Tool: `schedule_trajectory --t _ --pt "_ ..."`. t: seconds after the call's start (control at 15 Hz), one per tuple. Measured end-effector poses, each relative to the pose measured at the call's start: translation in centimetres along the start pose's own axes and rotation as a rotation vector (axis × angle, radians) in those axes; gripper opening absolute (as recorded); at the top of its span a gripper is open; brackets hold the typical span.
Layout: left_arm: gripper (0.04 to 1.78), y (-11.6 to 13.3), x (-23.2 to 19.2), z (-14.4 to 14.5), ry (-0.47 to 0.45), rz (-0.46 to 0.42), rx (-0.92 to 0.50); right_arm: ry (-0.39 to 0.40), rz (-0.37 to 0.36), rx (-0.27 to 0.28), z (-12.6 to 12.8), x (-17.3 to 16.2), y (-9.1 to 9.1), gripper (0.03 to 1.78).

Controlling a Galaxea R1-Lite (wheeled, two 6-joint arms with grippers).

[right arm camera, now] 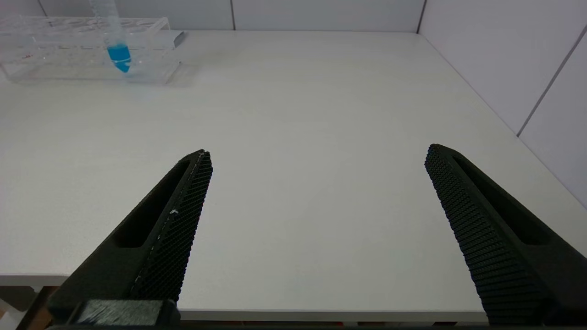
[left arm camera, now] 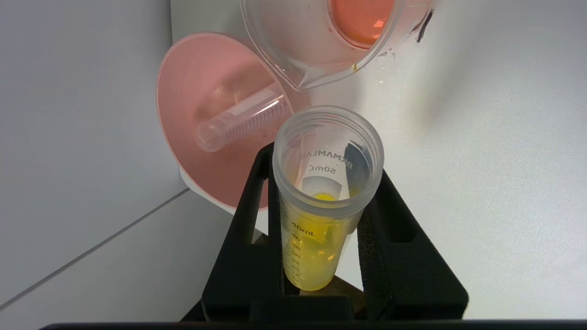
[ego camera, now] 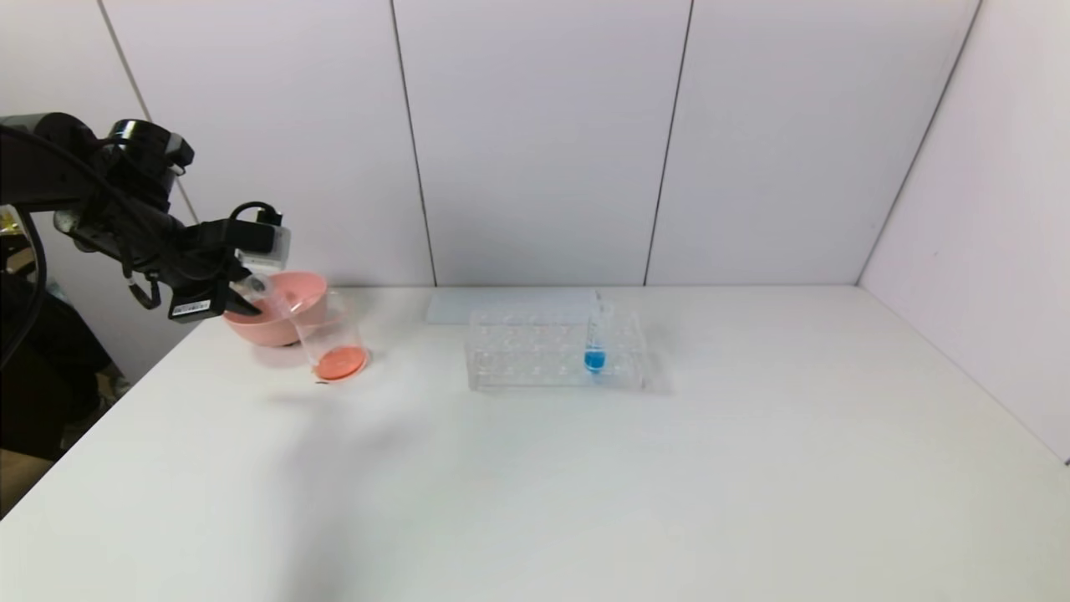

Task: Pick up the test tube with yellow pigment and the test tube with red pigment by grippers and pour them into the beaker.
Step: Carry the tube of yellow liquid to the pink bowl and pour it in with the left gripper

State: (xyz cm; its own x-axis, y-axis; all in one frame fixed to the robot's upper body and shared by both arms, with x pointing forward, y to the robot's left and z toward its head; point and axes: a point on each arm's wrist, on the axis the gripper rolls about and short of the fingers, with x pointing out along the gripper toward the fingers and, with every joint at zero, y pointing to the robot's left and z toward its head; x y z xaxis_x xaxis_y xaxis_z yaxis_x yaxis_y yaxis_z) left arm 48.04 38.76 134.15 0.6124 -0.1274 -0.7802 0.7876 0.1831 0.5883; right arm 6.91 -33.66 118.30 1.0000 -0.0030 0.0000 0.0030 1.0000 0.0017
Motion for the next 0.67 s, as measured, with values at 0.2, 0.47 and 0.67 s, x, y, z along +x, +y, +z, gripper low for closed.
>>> schedule_trajectory --t 0.2,0.47,0.67 --pt "0.47 -0.1 0.3 0.4 0.039 -0.004 0.008 0.000 0.001 0.000 0.0 0.0 0.0 1.70" --pt "0.47 -0.1 0.5 0.7 0.073 -0.002 0.018 0.000 0.000 0.000 0.0 0.0 0.0 1.70" --pt "0.47 -0.1 0.6 1.2 0.094 0.003 0.030 0.000 0.001 0.000 0.0 0.0 0.0 1.70"
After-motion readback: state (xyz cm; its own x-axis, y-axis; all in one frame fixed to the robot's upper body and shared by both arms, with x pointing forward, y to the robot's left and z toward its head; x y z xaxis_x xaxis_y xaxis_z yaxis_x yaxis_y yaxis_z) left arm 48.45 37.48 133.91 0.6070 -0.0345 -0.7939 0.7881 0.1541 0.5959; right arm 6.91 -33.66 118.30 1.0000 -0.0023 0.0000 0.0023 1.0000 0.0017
